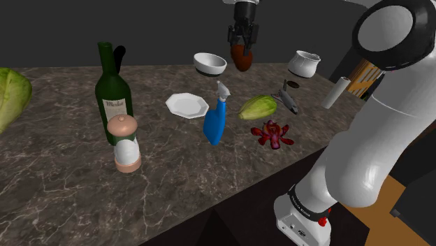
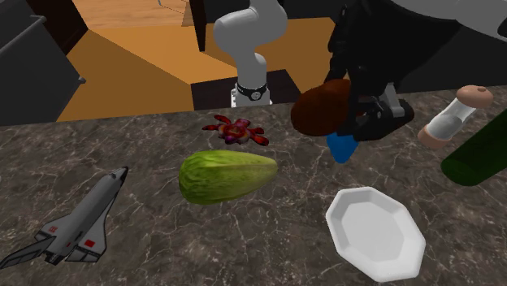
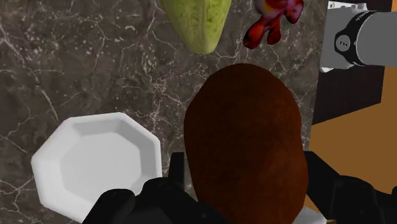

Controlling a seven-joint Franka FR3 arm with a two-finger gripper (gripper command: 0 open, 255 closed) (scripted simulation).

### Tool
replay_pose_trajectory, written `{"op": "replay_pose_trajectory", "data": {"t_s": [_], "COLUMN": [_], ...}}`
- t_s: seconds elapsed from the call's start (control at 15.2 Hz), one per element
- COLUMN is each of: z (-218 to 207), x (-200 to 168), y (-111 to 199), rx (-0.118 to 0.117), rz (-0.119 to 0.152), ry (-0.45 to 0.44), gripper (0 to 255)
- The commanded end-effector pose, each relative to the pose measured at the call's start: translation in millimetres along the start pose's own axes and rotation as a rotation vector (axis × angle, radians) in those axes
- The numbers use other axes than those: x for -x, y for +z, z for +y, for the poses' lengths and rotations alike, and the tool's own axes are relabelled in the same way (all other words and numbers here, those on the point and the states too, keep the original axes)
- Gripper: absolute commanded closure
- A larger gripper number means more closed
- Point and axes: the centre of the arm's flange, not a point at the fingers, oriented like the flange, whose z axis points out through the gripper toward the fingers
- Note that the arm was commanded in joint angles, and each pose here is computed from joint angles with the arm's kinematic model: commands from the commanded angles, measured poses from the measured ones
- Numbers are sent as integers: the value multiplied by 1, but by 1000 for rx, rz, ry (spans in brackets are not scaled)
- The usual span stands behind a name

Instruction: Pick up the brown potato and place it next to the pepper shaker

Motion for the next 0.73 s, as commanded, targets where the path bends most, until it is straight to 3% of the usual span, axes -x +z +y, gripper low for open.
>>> {"op": "replay_pose_trajectory", "data": {"t_s": [0.0, 0.66], "z": [-17, -88], "x": [-23, -130], "y": [6, 35], "rx": [0, 0], "rz": [0, 0], "ry": [1, 1], "gripper": [255, 255]}}
